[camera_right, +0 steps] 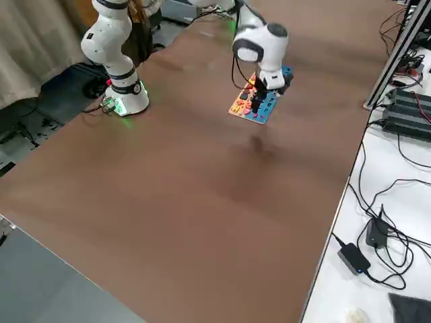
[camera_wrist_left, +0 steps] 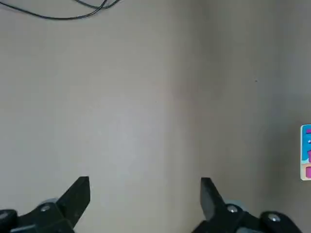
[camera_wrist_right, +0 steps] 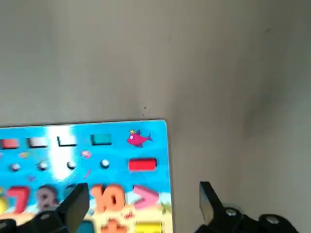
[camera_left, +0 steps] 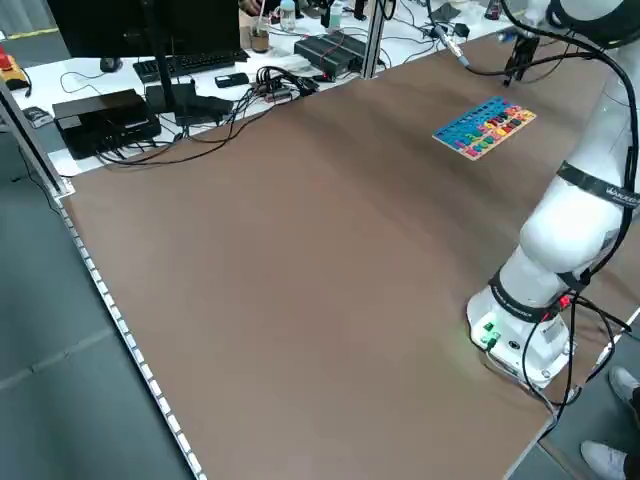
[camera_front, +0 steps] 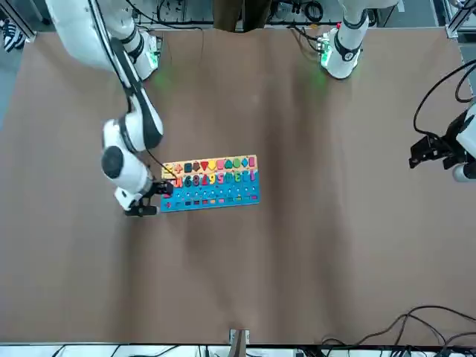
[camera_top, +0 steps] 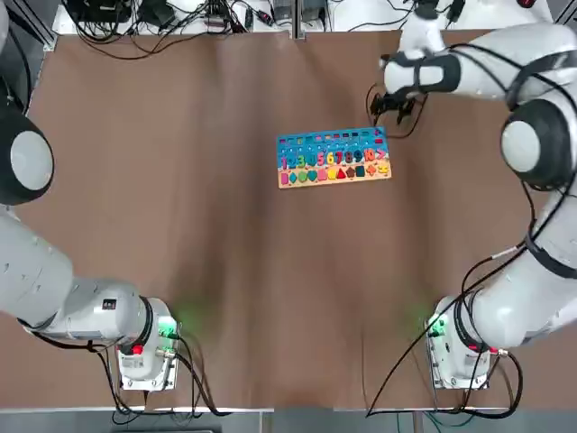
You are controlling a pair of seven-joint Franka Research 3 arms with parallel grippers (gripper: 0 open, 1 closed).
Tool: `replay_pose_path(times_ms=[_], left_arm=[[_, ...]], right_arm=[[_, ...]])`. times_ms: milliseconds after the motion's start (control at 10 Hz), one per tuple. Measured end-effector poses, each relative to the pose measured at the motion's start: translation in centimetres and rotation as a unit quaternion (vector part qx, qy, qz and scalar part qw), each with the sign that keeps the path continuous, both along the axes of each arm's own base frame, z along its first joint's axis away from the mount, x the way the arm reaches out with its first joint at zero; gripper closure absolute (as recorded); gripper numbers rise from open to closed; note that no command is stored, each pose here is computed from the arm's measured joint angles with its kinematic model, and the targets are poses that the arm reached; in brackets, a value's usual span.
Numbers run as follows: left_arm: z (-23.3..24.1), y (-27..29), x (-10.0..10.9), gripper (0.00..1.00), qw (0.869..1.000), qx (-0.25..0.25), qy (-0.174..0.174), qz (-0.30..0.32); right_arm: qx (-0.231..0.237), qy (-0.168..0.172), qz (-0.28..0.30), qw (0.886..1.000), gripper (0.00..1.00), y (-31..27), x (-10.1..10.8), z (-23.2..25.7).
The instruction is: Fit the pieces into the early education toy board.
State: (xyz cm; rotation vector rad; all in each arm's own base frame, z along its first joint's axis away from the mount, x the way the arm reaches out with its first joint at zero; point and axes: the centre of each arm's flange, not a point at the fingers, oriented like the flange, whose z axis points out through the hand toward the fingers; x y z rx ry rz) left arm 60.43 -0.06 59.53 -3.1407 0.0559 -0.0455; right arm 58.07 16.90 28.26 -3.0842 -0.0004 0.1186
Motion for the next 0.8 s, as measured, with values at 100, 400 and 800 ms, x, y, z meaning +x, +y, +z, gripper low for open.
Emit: replay_pose_path(times_ms=[100,400,800], left_arm=[[0.1,0.1,0.0,0.00,1.000,0.000,-0.001,0.001],[1.6,-0.4,0.0,0.00,1.000,0.000,-0.016,-0.002],[3.0,0.3,-0.1,0.00,1.000,0.000,-0.031,0.004]], right_arm=[[0.003,-0.005,-0.010,1.000,0.00,-1.5,0.0,3.9],[0.017,-0.068,-0.061,0.996,0.00,-8.6,-1.1,16.8],[0.009,-0.033,-0.094,0.995,0.00,-15.6,-4.0,30.9]])
